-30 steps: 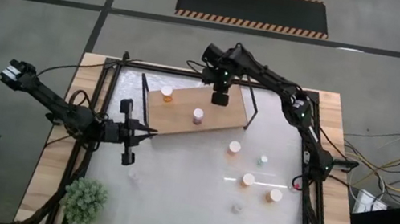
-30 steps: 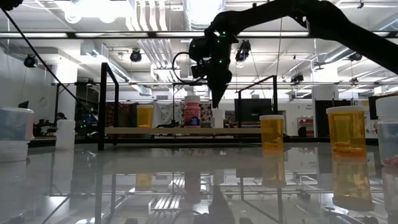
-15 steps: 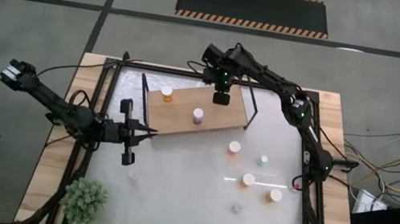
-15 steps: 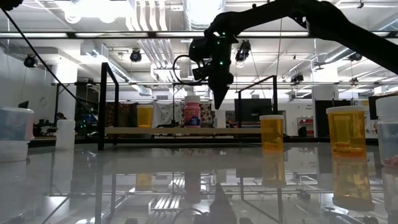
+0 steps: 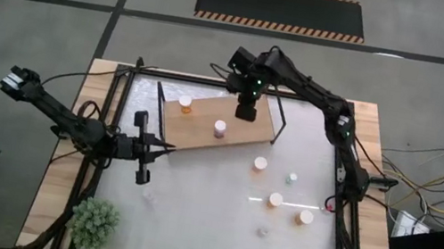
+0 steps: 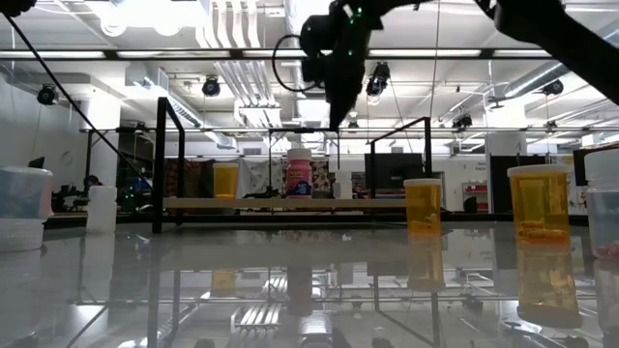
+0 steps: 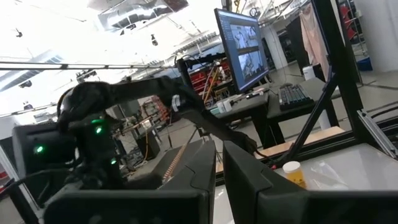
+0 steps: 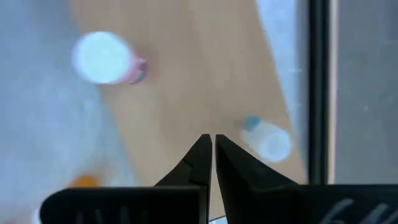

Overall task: Pick and place medicine bottles onto shelf by color
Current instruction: Put the yellow pill bottle on the shelf

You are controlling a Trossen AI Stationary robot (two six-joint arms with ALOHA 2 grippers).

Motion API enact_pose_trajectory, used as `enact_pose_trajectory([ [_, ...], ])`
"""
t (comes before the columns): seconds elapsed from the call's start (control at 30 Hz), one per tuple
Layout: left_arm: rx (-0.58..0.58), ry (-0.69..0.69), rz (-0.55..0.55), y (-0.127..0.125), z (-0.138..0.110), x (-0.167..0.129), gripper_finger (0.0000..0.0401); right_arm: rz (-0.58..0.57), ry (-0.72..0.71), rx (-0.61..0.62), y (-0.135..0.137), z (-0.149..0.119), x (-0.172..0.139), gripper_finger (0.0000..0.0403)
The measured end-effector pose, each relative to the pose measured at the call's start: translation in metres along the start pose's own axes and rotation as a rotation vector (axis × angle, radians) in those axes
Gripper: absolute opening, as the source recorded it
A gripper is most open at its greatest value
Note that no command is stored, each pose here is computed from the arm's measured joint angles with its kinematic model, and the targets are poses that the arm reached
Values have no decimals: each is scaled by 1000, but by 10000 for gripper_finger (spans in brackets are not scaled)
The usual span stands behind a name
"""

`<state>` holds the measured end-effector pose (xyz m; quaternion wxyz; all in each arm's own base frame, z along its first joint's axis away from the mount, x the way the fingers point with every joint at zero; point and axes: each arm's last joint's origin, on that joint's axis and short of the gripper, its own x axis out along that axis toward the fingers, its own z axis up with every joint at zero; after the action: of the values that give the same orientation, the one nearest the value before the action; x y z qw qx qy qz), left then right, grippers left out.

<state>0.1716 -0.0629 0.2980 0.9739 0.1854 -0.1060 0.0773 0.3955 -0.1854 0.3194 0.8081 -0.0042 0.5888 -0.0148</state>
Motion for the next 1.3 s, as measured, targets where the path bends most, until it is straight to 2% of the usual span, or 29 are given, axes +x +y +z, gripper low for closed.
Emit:
enact_pose_trajectory([
  [0.1,-40,0,-1,0,0,0,13,18,-15,-48,26,2,-16,12],
  [0.27,-188,9,-7,-1,-1,0,13,61,-69,-129,74,-1,-39,12],
  [0.47,-392,83,-40,-8,-8,1,13,96,-219,-227,136,-17,-43,12],
  [0.6,-509,155,-54,-8,1,6,13,109,-344,-314,171,-35,-36,12],
  [0.67,-560,276,-61,-5,9,9,13,119,-397,-351,186,-46,-32,12],
  [0.77,-598,547,-41,4,21,6,13,140,-466,-386,204,-66,-28,12],
  [0.93,-563,1046,114,23,29,-15,13,163,-566,-440,224,-97,-21,12],
  [1.03,-478,1284,136,29,27,-27,13,182,-631,-450,232,-114,-19,12],
  [1.1,-412,1376,117,28,22,-32,13,188,-671,-463,235,-124,-16,12],
  [1.2,-320,1421,74,24,10,-34,13,191,-732,-471,237,-137,-9,12],
  [1.3,-298,1452,53,20,-3,-35,13,192,-794,-467,237,-148,-4,12],
])
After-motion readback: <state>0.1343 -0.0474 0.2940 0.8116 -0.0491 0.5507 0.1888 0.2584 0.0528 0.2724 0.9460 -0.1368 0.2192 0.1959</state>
